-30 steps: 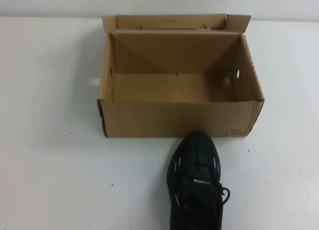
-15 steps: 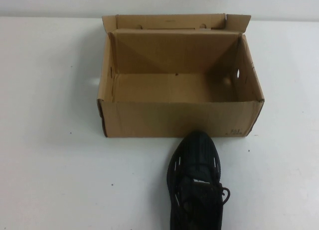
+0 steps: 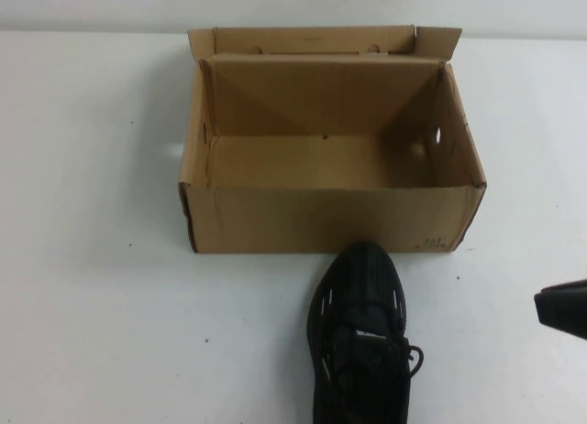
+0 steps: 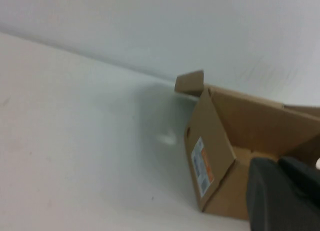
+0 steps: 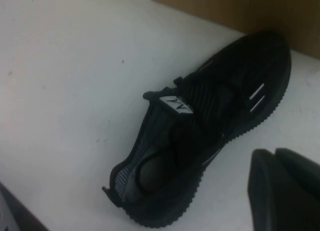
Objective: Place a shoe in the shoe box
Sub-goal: Pick up the shoe from the table
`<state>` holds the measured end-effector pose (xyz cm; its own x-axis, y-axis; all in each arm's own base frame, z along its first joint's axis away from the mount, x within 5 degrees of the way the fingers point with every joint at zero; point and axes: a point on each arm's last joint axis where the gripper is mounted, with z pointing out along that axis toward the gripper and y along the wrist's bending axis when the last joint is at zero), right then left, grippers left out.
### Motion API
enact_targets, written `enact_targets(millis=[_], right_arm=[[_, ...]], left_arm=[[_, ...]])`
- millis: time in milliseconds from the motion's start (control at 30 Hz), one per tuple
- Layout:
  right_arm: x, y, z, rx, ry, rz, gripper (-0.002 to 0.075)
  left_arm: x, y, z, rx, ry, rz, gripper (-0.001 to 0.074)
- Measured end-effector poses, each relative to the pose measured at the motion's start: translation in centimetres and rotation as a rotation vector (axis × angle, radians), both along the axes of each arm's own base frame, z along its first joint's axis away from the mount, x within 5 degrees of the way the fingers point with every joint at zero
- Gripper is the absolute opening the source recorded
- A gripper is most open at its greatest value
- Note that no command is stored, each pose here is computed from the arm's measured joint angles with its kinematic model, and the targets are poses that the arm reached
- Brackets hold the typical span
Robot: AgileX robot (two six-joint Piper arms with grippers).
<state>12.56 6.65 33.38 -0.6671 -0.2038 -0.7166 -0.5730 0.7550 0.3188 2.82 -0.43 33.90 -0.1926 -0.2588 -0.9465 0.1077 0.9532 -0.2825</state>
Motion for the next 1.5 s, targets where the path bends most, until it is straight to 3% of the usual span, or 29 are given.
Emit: enact_targets(millis=[167, 267, 600, 667, 833, 1000, 1200, 1267, 1400, 1500], right_arm=[[1.5, 0.9, 1.3, -0.051, -0.012, 0.095, -0.001], [1.8, 2.1, 1.7, -0.113, -0.029, 0.188, 0.0031], [1.9, 8.1, -1.6, -0.395, -0.066, 0.477, 0.0107], [2.0, 9.1, -2.1, -0.412, -0.091, 0.503, 0.015], [3.3, 11.3, -3.8, -0.431, -0.1, 0.519, 0.034], [5.0, 12.5, -5.8, -0.488, -0.117, 0.516, 0.0396], [7.0, 13.7, -8.4, -0.557, -0.138, 0.522, 0.0365], [7.4, 14.0, -9.2, -0.576, -0.135, 0.527, 0.0308], [7.8, 14.3, -10.2, -0.593, -0.121, 0.534, 0.0076], [7.8, 14.4, -10.1, -0.584, -0.123, 0.53, 0.0015]], left_arm=[[0.8, -0.2, 1.1, 0.098, 0.163, -0.03, -0.0003], [1.7, -0.5, 1.3, 0.115, 0.276, -0.048, -0.0003], [4.3, -1.0, -0.4, 0.163, 0.565, -0.071, -0.0003], [4.4, -1.0, -0.6, 0.166, 0.588, -0.073, -0.0003], [4.4, -1.0, -0.6, 0.167, 0.6, -0.074, -0.0003], [4.3, -1.0, -0.7, 0.169, 0.612, -0.074, -0.0003], [4.1, -1.0, -0.9, 0.17, 0.637, -0.078, -0.0003], [4.0, -1.0, -0.9, 0.171, 0.647, -0.079, -0.0003], [4.0, -1.0, -1.0, 0.173, 0.656, -0.08, -0.0003], [4.0, -1.0, -1.0, 0.175, 0.656, -0.081, -0.0003]])
